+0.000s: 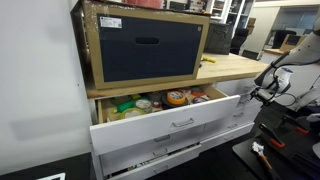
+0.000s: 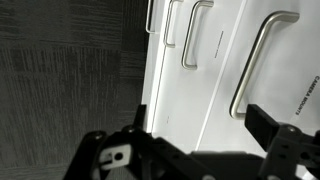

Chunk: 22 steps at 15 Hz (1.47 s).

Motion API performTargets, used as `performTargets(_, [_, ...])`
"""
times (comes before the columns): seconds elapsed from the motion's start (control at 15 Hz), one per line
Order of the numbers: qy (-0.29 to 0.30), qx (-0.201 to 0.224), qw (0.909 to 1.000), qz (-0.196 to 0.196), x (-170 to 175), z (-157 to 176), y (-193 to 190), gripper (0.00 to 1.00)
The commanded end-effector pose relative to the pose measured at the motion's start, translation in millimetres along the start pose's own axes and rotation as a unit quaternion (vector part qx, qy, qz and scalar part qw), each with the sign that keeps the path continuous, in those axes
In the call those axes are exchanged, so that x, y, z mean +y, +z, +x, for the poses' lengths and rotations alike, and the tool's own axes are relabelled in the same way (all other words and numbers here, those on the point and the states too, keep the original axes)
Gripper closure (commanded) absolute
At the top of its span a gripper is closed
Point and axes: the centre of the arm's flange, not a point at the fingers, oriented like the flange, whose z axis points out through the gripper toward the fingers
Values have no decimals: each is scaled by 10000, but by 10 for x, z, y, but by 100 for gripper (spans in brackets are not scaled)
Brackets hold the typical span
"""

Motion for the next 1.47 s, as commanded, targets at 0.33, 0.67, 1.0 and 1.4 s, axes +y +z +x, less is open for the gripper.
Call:
performTargets(0.33, [-109, -396, 9991, 33, -251, 16, 337, 0])
performTargets(0.67, [-155, -408, 9990, 7, -299, -16, 434, 0])
performTargets(1.0, [-193, -324, 9993, -34, -238, 11, 509, 0])
performTargets(1.4, [-474, 54, 9986, 243, -59, -31, 518, 0])
